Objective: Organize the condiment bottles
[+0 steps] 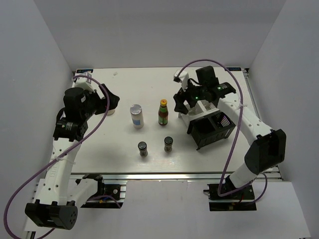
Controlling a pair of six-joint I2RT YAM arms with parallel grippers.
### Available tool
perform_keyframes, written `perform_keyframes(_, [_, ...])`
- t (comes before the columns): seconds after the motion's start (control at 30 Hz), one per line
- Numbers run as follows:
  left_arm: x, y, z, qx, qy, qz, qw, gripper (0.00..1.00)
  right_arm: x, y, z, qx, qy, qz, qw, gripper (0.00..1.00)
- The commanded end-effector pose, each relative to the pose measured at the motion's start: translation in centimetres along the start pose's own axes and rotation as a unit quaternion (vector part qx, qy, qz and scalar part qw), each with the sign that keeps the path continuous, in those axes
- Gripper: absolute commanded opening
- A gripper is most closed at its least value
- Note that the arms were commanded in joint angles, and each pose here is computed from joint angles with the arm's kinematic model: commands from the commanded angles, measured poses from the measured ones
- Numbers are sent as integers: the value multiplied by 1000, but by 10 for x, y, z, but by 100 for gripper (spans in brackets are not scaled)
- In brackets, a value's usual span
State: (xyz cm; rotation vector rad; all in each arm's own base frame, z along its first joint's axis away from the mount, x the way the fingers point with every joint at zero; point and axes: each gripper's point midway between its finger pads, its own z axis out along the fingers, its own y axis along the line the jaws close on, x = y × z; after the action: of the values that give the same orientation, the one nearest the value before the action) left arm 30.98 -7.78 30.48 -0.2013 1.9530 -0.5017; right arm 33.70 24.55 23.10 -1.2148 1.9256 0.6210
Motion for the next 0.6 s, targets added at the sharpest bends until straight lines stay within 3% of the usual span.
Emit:
perform_keyframes(0.0, [10, -1, 0, 10, 14, -6, 1000, 98, -2, -12, 19, 32, 4, 0, 999, 89])
perform_keyframes(0.57, [31, 1, 17, 21, 52, -14, 998, 98, -12, 8, 74, -45, -6, -30, 999, 89])
